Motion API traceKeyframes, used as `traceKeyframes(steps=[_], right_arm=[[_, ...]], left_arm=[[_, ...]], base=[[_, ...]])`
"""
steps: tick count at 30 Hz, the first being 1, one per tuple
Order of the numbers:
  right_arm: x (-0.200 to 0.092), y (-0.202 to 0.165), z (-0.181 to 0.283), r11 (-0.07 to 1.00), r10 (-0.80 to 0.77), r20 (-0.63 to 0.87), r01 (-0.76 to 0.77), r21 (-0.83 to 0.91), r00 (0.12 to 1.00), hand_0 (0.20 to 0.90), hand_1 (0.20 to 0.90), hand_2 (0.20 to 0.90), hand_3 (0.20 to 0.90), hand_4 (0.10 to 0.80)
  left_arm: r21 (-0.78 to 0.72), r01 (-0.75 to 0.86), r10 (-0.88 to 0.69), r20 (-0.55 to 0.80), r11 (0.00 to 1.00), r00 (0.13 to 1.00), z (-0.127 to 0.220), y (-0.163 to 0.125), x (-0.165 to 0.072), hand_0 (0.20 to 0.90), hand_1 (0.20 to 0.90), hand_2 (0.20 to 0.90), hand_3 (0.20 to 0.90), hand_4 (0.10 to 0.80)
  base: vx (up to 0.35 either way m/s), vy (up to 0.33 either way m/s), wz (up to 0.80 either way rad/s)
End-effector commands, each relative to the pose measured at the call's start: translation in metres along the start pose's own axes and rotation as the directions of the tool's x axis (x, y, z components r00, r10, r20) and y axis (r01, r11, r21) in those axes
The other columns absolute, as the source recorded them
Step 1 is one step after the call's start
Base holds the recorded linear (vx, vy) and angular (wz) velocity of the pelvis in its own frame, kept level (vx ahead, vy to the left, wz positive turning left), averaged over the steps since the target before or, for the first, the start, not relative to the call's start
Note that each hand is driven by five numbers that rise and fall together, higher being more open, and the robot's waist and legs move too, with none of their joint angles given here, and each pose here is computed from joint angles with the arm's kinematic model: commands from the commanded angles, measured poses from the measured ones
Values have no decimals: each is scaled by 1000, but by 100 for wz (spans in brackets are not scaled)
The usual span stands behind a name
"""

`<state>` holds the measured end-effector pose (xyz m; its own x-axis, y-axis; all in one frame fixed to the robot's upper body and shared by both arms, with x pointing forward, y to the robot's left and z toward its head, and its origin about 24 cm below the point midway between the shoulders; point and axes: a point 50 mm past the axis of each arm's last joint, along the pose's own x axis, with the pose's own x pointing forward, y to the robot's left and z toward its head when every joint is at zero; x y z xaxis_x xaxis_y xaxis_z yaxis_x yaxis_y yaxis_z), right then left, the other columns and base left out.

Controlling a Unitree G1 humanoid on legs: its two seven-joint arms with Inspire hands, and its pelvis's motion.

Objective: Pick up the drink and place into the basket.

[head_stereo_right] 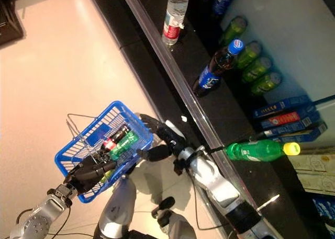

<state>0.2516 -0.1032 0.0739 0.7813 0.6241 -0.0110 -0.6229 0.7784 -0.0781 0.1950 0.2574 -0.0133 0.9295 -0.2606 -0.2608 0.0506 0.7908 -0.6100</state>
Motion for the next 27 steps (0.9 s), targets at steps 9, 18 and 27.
traceKeyframes(steps=[9,18,27], right_arm=[[-71,15,-107,955,-11,-307,102,280,952,900,900,900,900,800],[-134,28,-201,905,-69,-747,356,231,661,900,900,900,900,800],[-184,35,-231,806,-158,-889,576,135,429,900,900,900,900,800]], left_arm=[[-163,-284,312,184,945,932,-43,31,-29,300,300,300,200,100],[-105,-546,540,-83,831,838,-111,58,-40,300,300,300,200,100],[-131,-749,713,-238,649,659,-141,77,-69,300,300,300,200,100]], base=[[15,40,-40],[-15,19,-20],[0,0,-1]])
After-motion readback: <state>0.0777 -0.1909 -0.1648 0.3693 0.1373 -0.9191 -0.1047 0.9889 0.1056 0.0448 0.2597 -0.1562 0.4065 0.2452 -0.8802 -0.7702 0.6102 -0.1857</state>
